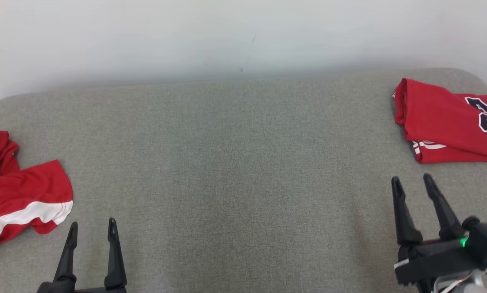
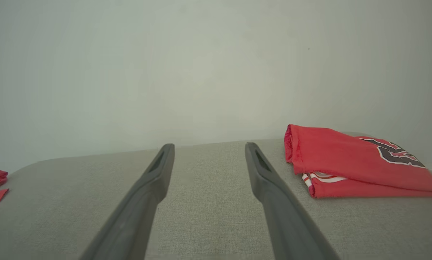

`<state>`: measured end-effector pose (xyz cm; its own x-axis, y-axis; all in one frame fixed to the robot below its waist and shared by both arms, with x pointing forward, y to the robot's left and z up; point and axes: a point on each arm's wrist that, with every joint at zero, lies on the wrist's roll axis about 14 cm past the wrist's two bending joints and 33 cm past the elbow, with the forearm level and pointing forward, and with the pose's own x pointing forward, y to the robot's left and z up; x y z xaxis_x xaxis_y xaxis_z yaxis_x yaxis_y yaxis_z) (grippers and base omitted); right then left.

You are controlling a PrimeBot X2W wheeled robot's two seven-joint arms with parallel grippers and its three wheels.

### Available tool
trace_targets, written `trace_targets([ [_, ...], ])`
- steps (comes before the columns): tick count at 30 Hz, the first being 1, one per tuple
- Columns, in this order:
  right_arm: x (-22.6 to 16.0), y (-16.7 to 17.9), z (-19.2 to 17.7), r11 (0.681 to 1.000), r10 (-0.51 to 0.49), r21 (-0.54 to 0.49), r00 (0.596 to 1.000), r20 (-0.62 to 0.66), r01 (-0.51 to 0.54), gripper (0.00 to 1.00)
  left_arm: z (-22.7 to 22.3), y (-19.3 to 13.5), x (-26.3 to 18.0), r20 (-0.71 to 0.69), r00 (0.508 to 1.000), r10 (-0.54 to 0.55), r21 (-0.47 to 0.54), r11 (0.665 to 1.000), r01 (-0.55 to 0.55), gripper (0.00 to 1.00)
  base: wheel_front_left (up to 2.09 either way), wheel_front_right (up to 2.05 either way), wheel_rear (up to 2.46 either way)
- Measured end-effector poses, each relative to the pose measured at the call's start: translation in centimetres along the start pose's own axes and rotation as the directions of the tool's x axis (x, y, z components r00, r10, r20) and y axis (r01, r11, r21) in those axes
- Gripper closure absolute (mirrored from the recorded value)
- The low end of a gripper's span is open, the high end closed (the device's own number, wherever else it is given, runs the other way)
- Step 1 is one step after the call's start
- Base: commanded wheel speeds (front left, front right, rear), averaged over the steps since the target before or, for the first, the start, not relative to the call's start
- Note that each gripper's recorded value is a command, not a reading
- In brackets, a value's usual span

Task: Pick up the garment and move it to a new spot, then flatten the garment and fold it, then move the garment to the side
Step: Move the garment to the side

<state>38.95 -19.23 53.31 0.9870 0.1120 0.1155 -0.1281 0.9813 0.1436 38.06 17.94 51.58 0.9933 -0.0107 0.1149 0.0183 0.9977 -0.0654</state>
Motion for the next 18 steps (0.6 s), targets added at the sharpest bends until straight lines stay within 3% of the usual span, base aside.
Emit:
trace_targets([
  [18, -3.5, 0.2, -2.5, 0.998, -0.05, 0.028, 0.997, -0.063, 0.051, 0.0, -0.9, 1.8, -1.5, -0.037, 0.998, 0.049, 0.027, 0.998, -0.048, 0.0, 0.0, 0.0, 0.0],
])
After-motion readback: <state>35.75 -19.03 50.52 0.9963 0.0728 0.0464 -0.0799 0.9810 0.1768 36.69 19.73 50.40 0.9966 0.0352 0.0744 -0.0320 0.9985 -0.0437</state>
